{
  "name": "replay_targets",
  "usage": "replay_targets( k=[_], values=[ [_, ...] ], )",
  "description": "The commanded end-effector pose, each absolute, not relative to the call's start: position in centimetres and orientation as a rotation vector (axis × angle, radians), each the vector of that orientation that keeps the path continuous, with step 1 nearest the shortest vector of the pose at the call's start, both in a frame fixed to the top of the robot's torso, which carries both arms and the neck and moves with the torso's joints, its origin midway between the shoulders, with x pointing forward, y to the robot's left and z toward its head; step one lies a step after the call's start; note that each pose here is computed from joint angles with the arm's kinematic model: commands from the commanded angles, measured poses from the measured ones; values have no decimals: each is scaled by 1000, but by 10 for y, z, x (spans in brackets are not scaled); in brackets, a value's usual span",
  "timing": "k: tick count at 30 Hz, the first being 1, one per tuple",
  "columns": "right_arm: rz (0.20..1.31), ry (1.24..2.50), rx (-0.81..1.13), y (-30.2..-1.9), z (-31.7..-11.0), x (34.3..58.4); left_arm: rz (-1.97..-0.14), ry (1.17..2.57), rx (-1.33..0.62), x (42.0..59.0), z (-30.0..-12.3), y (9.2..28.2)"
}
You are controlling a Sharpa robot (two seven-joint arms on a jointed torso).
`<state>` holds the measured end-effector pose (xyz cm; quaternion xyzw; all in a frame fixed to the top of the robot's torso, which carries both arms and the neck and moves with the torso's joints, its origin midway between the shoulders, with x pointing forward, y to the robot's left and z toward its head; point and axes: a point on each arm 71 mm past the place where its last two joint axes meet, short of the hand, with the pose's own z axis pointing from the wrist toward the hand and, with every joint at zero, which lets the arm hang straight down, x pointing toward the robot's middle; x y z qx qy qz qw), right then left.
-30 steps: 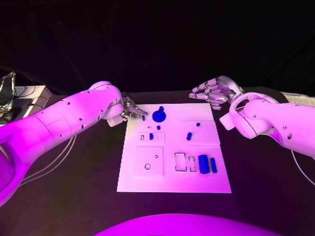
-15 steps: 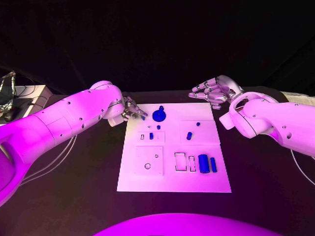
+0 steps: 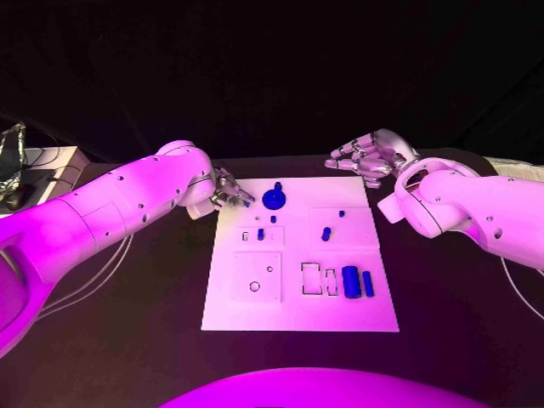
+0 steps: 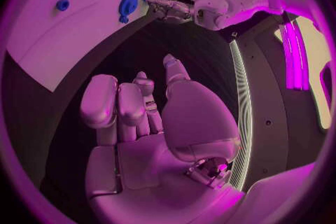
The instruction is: Assemble the parts on the task board
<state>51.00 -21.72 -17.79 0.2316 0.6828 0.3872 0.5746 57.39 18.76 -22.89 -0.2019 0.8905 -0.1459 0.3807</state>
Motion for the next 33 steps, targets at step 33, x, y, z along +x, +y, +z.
replay_targets(
  k=[33],
  values=[
    [913, 1619, 523, -216, -179, 511, -502, 2246, -633, 557, -217, 196]
  ],
)
